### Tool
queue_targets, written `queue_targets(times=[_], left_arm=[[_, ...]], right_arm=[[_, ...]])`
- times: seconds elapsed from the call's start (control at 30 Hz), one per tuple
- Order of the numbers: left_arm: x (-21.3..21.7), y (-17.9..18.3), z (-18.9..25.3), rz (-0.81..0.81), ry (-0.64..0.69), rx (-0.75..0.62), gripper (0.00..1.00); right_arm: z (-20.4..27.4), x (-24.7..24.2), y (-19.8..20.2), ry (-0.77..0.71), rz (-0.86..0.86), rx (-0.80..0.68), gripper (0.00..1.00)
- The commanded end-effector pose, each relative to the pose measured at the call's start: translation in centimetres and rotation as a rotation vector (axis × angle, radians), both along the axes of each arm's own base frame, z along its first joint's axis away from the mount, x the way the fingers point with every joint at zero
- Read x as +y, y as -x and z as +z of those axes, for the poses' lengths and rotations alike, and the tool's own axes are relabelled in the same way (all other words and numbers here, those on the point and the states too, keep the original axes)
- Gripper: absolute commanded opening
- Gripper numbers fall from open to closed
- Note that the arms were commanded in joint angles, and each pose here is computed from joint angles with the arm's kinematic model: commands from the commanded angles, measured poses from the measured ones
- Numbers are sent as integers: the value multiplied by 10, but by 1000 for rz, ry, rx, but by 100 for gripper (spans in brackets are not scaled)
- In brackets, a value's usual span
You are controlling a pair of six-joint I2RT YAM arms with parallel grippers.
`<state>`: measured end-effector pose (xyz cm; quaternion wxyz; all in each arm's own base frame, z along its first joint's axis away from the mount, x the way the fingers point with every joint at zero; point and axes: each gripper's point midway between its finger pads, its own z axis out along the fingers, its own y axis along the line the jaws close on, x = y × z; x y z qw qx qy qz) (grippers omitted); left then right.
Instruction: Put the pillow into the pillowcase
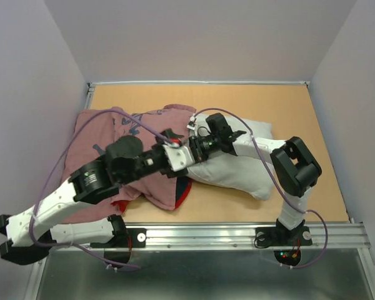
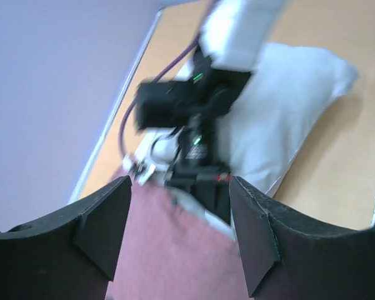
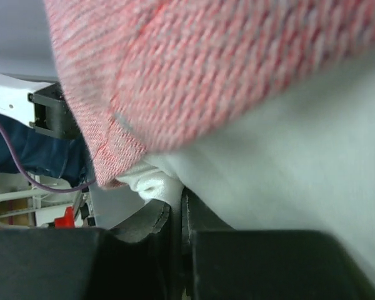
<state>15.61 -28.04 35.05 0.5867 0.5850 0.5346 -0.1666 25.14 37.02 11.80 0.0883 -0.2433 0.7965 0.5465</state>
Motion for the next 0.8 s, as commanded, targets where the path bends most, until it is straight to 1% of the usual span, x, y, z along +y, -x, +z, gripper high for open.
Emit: queue_targets(times=[0.0,0.03,0.07,0.1,0.13,0.17,0.27,0.3,0.33,0.37,0.4,0.43,0.47,0.53,0.57,0.63,0.67,0.77], left_arm=[[51,-45,-15,361,66,292,76],[67,-65,-28,480,81,379,76],[70,-71,-33,519,89,419,76],[73,-77,-39,580,98,449,75],[72,-85,-50,624,90,485,75],[74,-91,-56,662,105,519,75],[70,-105,-67,703,105,525,75],[69,-110,-70,726,105,521,75],[64,-116,-81,740,81,535,75],[63,-122,-83,765,77,537,74],[60,-126,-89,771,60,544,75],[55,-130,-102,782,23,560,75],[51,-132,-105,783,13,562,75],[42,-137,-114,783,-19,549,74],[45,-141,-117,818,-37,520,73],[42,-146,-131,845,-85,511,72],[44,-150,-133,867,-94,502,71],[46,-160,-144,912,-140,472,67]], right_arm=[[26,-8,-7,4,-104,-65,14],[52,-10,-10,-28,-128,-130,26],[65,-11,-13,-38,-153,-173,30],[81,-14,-23,-36,-209,-238,32],[89,-19,-25,-23,-233,-276,33],[116,-27,-27,-39,-284,-349,40],[147,-44,-26,-31,-346,-456,42],[166,-57,-30,-26,-420,-525,42],[167,-66,-32,3,-439,-579,42],[171,-78,-40,39,-510,-628,42],[167,-81,-43,60,-524,-642,42],[158,-85,-46,98,-522,-656,39],[151,-85,-47,115,-517,-646,38],[123,-80,-45,151,-466,-603,37],[107,-80,-42,173,-451,-567,35],[88,-76,-40,194,-424,-522,33],[68,-74,-41,224,-408,-483,31],[38,-69,-42,259,-390,-415,27]])
